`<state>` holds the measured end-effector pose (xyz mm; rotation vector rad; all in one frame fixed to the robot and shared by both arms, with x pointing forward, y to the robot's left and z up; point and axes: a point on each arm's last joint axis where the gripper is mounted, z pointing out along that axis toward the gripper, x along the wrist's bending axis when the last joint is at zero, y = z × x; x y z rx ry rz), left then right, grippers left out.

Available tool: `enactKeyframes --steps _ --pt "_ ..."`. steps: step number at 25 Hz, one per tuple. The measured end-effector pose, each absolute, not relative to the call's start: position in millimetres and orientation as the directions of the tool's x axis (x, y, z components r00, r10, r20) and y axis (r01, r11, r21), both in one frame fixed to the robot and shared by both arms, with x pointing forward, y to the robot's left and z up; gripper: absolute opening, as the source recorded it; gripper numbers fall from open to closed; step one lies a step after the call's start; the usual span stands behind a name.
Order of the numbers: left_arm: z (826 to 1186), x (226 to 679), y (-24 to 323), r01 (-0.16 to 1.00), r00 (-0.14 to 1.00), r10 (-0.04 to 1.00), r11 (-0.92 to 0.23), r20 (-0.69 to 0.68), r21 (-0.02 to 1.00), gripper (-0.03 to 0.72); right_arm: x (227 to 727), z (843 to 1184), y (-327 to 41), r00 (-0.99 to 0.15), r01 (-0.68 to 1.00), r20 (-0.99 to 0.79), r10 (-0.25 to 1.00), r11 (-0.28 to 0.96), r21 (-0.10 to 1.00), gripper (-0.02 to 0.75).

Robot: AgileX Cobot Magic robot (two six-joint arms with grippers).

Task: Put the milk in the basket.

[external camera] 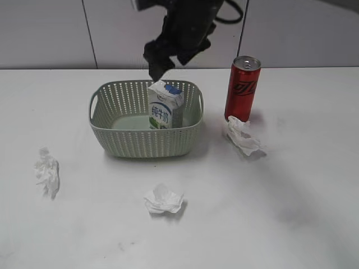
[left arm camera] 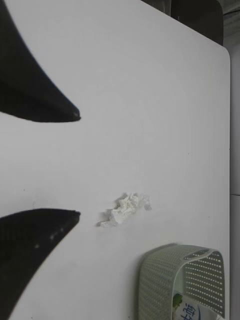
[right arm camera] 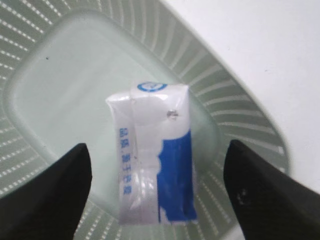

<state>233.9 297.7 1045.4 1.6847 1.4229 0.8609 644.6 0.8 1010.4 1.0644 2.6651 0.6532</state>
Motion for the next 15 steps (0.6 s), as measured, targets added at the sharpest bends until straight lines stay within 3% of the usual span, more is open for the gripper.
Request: enactKeyframes --steps 7,11,15 --pt "1045 234 298 0.479 0.154 0.988 -0.095 0.024 0.872 0.426 613 1112 -29 -0.691 0.555 -0.094 0.716 0.61 0.565 0.652" --pt "1045 234 298 0.479 0.154 0.988 -0.095 0.024 0.872 0.426 596 1150 -53 -0.642 0.565 -0.132 0.755 0.582 0.585 0.65" --pt "1045 234 298 0.479 0.154 0.988 -0.095 0.024 0.872 0.426 581 1168 -80 -0.603 0.591 -0.127 0.788 0.548 0.592 0.647"
